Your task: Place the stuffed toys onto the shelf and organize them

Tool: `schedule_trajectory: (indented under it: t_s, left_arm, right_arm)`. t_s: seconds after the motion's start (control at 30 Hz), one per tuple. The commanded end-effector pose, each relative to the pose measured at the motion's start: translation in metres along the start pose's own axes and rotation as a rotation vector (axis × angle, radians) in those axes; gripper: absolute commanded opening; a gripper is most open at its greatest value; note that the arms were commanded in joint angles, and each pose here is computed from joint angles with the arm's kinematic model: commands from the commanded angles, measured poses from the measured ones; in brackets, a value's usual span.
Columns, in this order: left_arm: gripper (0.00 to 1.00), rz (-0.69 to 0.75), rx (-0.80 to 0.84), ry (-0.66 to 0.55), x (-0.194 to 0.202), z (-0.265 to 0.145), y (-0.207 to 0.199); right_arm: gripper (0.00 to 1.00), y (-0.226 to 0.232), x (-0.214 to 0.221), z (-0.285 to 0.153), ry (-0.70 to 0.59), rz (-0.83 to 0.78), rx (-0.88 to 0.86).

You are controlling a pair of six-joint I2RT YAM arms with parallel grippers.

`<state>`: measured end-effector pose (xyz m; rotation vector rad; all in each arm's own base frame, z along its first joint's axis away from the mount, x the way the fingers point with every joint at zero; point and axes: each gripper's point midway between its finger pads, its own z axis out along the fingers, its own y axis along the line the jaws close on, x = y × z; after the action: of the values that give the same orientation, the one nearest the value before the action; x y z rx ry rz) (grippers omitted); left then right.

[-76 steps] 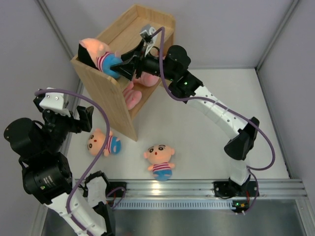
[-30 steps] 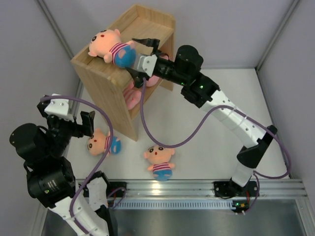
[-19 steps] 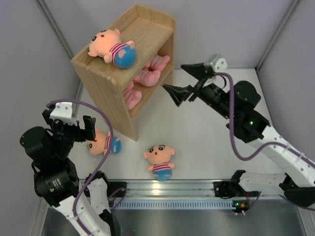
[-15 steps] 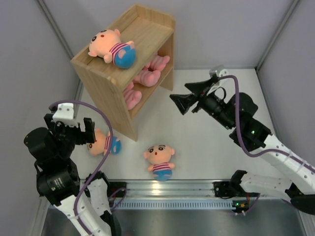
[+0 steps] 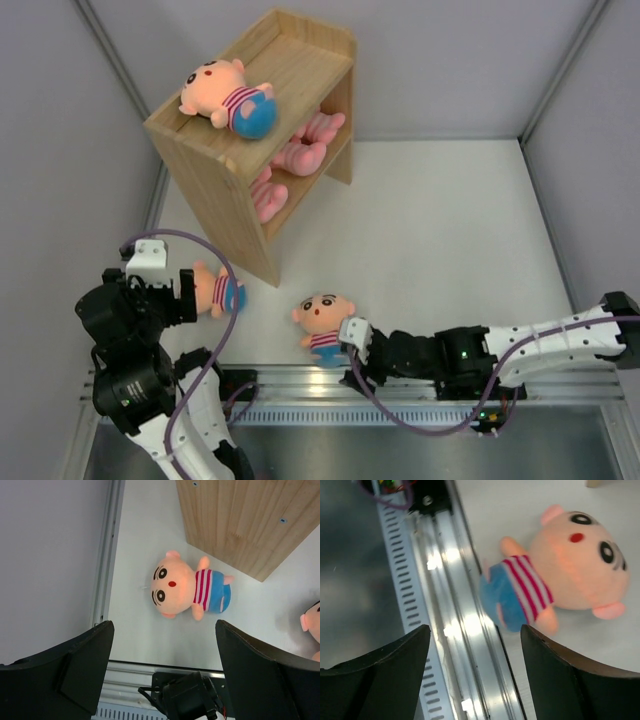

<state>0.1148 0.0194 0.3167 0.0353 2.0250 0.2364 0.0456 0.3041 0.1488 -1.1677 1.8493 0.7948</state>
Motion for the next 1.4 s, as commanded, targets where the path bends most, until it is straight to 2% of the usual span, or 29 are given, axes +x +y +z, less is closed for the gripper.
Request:
schedule_trajectory:
  t_s: [0.0, 0.07, 0.17, 0.3, 0.53, 0.7, 0.73, 0.8, 0.83, 0.9, 0.93, 1.0, 1.1, 1.2, 1.23, 1.37]
  left_arm:
    - [0.89, -0.023, -0.009, 0.013, 0.007, -0.005, -0.003]
    - [0.89, -0.024, -0.005, 0.014, 0.009, -0.007, -0.005]
    - [0.89, -0.015, -0.017, 0.025, 0.014, -0.01, -0.005]
    - [0.89, -0.013, -0.009, 0.024, 0.016, -0.01, -0.006]
    - [0.89, 0.0, 0.024, -0.007, 0.008, -0.013, -0.012]
    - [0.89, 0.015, 0.018, -0.01, 0.006, -0.014, -0.011]
    - [0.89, 0.017, 0.018, -0.01, 0.006, -0.014, -0.01]
    - [0.89, 0.022, 0.018, -0.01, 0.006, -0.014, -0.01]
    - [0.89, 0.021, 0.014, -0.01, 0.006, -0.014, -0.01]
    - [0.89, 0.019, 0.015, -0.007, 0.006, -0.014, -0.01]
    - [0.89, 0.018, 0.015, -0.007, 0.005, -0.013, -0.009]
    - [0.89, 0.018, 0.014, -0.007, 0.004, -0.014, -0.008]
    - [0.89, 0.022, 0.007, -0.01, -0.002, -0.015, -0.005]
    - [0.89, 0.018, 0.022, -0.014, -0.012, -0.014, -0.005]
    - [0.89, 0.015, 0.026, -0.018, -0.014, -0.013, -0.005]
    - [0.89, 0.01, 0.063, -0.025, -0.026, -0.011, -0.007]
  right_arm:
    - [0.73, 0.027, -0.019, -0.005, -0.12, -0.278, -0.056]
    - [0.71, 0.031, 0.003, 0.007, -0.026, -0.382, -0.084]
    - [0.71, 0.032, 0.021, 0.021, 0.035, -0.479, -0.082]
    - [0.72, 0.018, 0.02, 0.038, 0.06, -0.574, 0.013]
    - [0.76, 0.004, 0.025, 0.063, 0.139, -0.636, 0.138]
    - [0.74, 0.004, 0.037, 0.079, 0.196, -0.645, 0.118]
    - [0.72, -0.002, 0.042, 0.082, 0.226, -0.638, 0.118]
    - [0.51, -0.011, 0.048, 0.085, 0.266, -0.634, 0.131]
    - [0.29, -0.019, 0.047, 0.084, 0.283, -0.63, 0.149]
    - [0.05, -0.025, 0.027, 0.081, 0.266, -0.627, 0.183]
    - [0.0, -0.036, 0.016, 0.073, 0.27, -0.63, 0.233]
    - [0.0, -0.046, -0.025, 0.06, 0.23, -0.612, 0.259]
    - [0.0, -0.072, -0.06, 0.041, 0.188, -0.539, 0.298]
    - [0.0, -0.135, -0.108, 0.004, 0.088, -0.391, 0.461]
    - [0.0, -0.168, -0.122, -0.02, 0.039, -0.318, 0.56]
    - [0.0, -0.242, -0.159, -0.081, -0.126, -0.116, 0.798]
